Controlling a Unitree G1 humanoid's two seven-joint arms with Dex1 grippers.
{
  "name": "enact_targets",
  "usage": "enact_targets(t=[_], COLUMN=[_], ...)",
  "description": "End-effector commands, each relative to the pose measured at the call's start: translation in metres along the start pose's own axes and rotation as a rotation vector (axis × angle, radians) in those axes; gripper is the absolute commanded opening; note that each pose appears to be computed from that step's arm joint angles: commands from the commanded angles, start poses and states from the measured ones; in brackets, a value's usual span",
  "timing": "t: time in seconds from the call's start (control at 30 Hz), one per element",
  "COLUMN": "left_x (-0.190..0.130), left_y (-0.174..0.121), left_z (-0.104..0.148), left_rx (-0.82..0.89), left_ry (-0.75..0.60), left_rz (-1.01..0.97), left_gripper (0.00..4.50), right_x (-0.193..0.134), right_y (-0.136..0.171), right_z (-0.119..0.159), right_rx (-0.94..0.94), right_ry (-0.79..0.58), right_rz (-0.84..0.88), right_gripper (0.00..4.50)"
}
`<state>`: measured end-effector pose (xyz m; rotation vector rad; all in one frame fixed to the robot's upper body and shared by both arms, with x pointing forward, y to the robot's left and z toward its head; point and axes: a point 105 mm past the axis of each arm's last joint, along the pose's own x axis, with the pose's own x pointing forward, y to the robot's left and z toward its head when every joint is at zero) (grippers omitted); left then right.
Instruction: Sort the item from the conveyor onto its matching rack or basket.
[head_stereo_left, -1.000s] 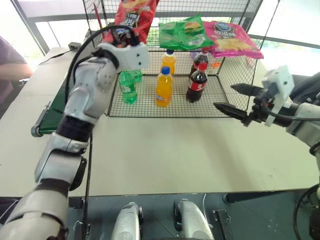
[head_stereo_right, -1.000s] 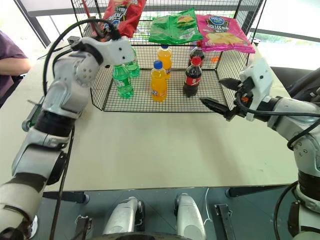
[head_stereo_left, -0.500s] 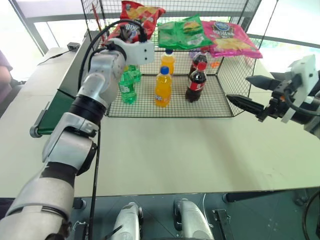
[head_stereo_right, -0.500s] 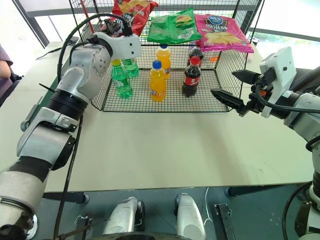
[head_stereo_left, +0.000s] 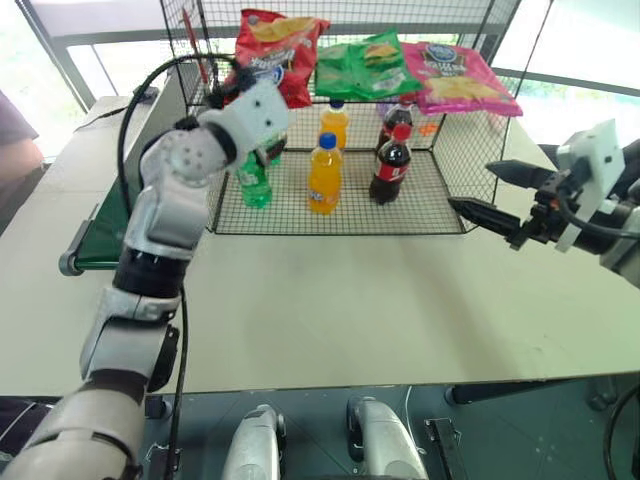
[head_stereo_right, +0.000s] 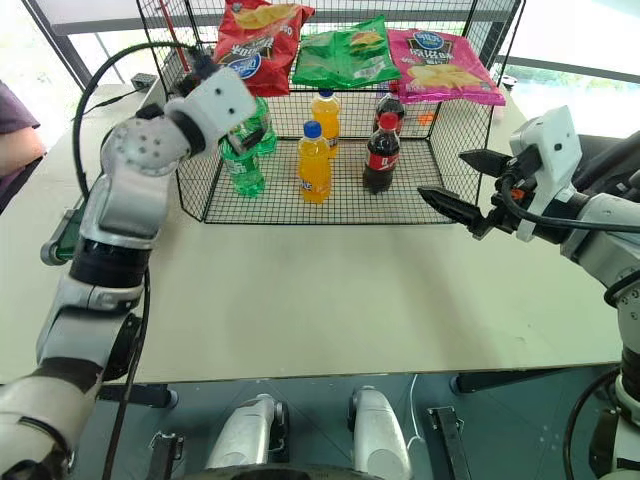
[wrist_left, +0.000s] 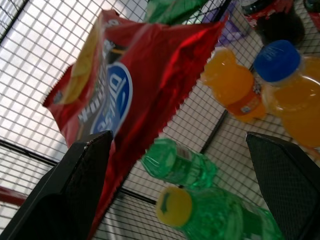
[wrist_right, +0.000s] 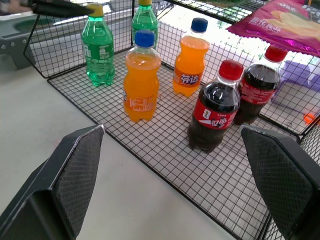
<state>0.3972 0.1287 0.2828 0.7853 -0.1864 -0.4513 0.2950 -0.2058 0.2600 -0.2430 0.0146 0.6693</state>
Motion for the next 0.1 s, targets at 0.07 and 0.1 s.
enact_targets(t=[0.07,0.1], left_x=[-0.034,-0.040], left_y=[0.016,0.016], left_z=[0.020,0.019], left_rx=[-0.263,-0.304], left_ry=[-0.168,-0.179], left_rz=[0.003,-0.002], left_gripper=[4.44,4.44], right_x=[0.000,0.001], right_y=[0.007,0.009], right_z=[0.010,0.008], right_rx=[-0.016,-0.012], right_ry=[-0.057,-0.059], right_rz=[0.009,0.012], right_gripper=[4.50,4.50])
